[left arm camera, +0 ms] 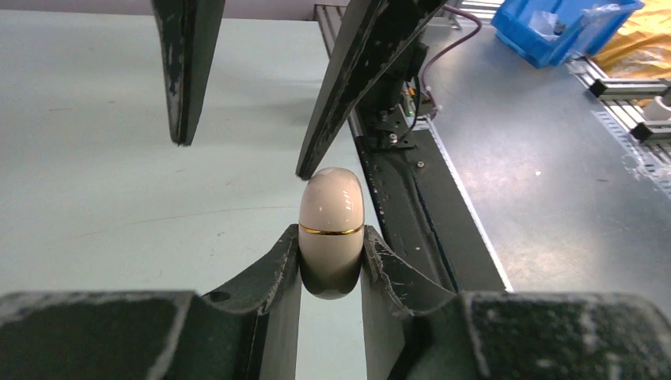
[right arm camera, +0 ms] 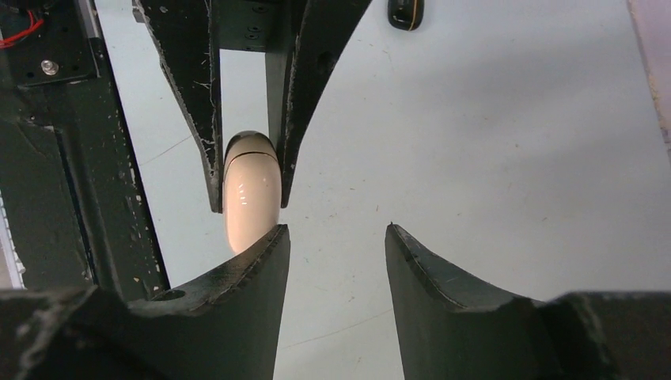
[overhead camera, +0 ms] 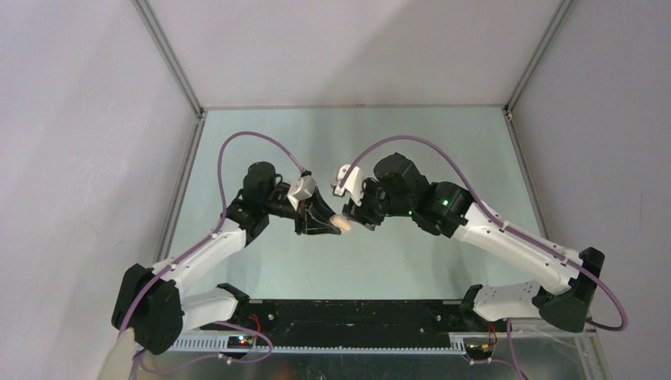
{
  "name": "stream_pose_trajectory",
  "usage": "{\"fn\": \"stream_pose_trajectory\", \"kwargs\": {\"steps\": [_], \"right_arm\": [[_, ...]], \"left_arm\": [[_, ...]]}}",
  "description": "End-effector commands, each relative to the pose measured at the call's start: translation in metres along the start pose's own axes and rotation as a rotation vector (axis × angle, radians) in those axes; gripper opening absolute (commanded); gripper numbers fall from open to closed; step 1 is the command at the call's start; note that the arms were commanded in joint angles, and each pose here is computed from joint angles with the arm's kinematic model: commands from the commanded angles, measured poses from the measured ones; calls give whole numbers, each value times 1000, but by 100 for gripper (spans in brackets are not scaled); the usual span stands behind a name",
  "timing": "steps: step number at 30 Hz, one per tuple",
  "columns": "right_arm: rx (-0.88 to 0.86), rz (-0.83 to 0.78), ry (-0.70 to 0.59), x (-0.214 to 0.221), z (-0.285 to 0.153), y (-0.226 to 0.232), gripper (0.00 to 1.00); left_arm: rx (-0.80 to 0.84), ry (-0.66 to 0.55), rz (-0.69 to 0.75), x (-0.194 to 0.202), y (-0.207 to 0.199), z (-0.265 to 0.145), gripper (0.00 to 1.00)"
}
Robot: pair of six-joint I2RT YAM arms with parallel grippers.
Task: Insert the wireless bluetooth earbuds into the charging case
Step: Close the charging case, then place the charging case at the center of the board.
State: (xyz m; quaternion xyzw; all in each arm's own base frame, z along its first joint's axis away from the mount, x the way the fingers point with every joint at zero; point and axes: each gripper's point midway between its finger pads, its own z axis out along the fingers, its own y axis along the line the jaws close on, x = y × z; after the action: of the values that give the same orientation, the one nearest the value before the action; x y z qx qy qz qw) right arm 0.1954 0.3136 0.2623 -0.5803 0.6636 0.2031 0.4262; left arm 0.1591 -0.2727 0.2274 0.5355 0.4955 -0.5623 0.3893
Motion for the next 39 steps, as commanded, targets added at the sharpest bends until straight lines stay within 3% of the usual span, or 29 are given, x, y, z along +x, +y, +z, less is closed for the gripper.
{"fn": "stream_pose_trajectory", "kwargs": {"steps": [1,5,9,16,24,39], "right_arm": [[105,37,-47,-10,-17,-24,54],[398,130,-33,5,-43,-92,69],[537,225,-59,22,-71,-128,84],[437,311,-97,38,-71,-129,85],[436,330,-71,46,-63,-132,85],[457,341,-77,49,-68,-137,86]], "left_arm": [[-94,-18,56,-13,18,-1,7],[-210,-14,35,-9,39,-4,12],[-276,-30,2,-5,53,-4,15],[-384,-83,-99,-1,76,-6,15],[-578,-108,-235,20,110,-16,13],[-668,-118,-291,31,125,-22,13]]}}
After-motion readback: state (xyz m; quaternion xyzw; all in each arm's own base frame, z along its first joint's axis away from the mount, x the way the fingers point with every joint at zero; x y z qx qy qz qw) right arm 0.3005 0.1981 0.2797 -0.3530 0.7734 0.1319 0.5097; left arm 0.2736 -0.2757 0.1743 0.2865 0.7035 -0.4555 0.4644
